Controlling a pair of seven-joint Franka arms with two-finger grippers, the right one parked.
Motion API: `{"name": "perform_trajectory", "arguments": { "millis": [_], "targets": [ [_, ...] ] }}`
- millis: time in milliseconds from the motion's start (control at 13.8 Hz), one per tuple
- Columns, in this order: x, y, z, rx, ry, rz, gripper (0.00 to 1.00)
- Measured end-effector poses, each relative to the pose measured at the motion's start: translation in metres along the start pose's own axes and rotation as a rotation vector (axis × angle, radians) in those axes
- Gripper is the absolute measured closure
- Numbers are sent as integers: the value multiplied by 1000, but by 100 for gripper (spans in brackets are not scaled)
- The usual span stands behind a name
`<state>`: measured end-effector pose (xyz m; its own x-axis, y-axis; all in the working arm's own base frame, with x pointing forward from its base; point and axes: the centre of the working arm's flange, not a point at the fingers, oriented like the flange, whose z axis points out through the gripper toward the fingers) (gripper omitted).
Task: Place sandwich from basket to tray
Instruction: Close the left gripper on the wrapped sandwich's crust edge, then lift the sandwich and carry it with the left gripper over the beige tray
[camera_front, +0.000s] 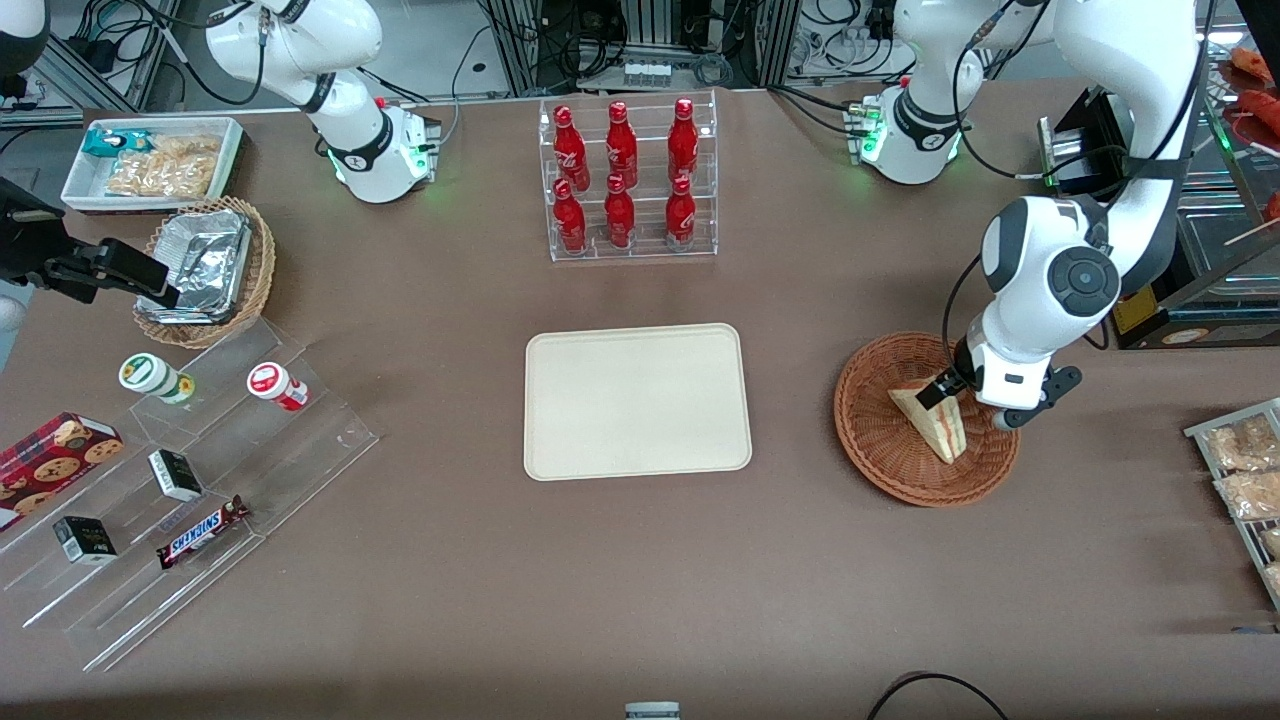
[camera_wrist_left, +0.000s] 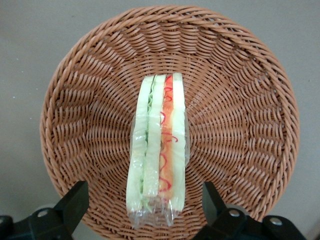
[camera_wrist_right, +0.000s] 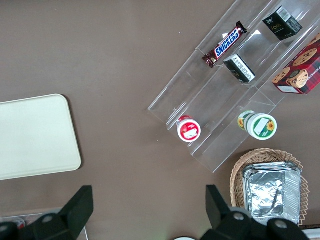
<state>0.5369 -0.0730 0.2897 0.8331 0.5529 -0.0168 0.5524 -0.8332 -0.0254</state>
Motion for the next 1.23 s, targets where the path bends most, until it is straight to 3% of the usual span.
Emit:
{"name": "perform_trajectory", "arguments": {
  "millis": [580,1014,1232],
  "targets": [
    [2,3,34,-2,-13,-6,4],
    [2,4,33,-3,-12,-30,66],
    [3,11,25,-4,-10,-22,75]
  ]
}}
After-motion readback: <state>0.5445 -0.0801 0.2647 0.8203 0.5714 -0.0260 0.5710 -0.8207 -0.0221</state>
